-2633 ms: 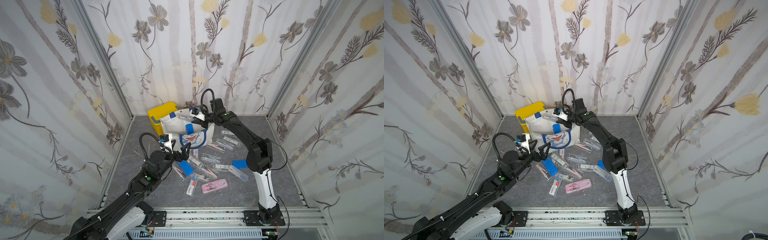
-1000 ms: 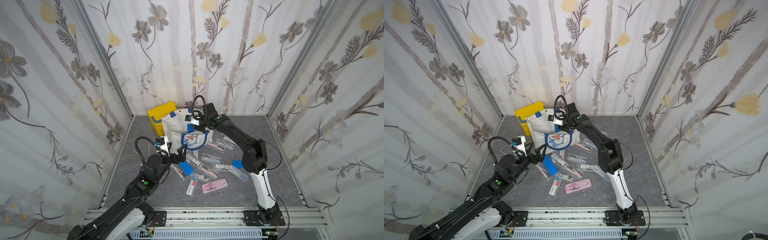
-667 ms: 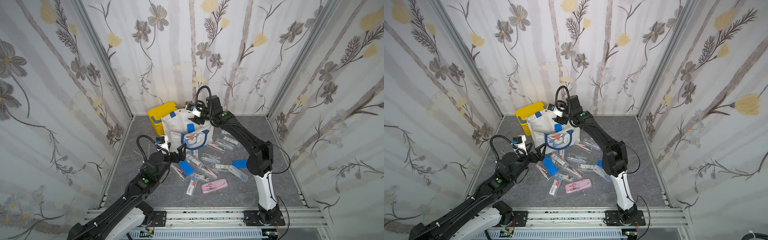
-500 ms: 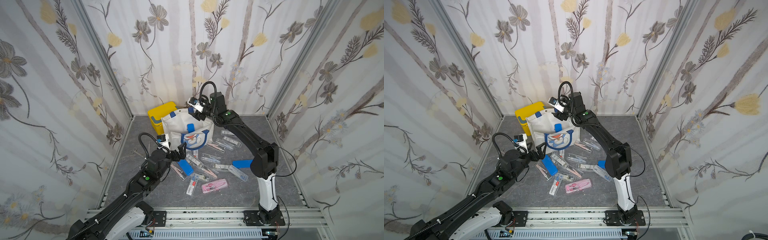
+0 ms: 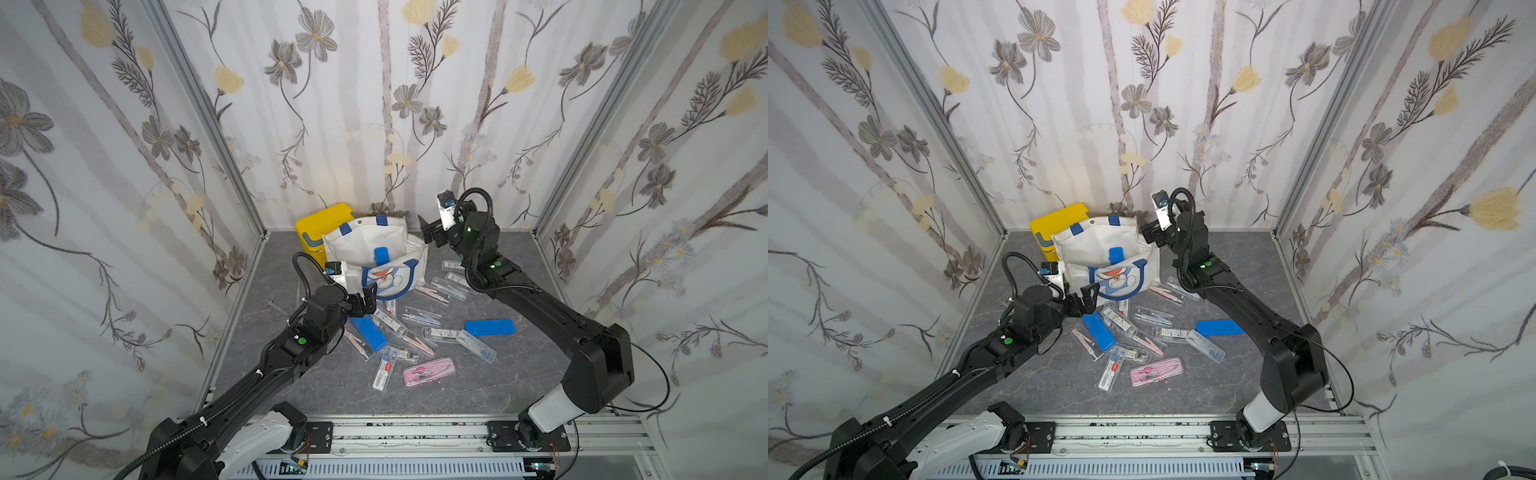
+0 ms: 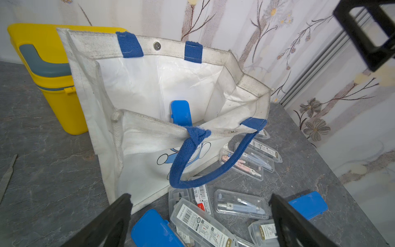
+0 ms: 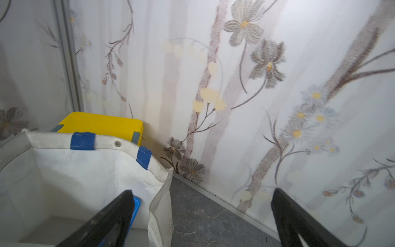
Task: Put the compass set into the canvas bag
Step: Pick up the compass set at the center of the board.
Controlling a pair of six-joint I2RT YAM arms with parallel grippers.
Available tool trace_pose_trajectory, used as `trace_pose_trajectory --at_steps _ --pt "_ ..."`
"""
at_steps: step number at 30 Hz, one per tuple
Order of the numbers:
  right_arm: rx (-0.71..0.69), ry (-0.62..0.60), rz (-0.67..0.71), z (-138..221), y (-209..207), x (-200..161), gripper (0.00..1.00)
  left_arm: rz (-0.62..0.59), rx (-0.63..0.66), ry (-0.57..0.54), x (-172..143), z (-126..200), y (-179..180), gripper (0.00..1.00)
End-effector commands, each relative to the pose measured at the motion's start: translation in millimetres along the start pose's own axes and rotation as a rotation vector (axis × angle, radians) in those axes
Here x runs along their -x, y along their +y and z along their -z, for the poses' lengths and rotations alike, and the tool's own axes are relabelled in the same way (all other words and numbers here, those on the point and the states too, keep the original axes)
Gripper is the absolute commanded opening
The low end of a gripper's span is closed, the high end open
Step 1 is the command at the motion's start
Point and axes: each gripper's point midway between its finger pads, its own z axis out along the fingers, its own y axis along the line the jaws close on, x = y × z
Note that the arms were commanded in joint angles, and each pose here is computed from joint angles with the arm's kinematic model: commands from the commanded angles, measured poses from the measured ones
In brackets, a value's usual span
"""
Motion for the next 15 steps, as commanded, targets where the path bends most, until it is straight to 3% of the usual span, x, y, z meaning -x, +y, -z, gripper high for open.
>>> trace_pose_trajectory --at_steps 1,7,15 --pt "-0.176 0.094 -0.160 15.9 -35.7 -27.7 1.00 0.036 0.053 0.096 -15.4 -7.8 6.3 1.00" --pt "-0.198 0.245 -0.241 46.3 -42.8 -91.3 0.99 0.115 0.230 0.280 -53.1 -13.7 26.4 1.00" --pt "-0.175 0.384 -0.248 69.0 -29.1 -161.4 0.99 0.284 0.239 0.395 -94.6 2.0 22.8 1.00"
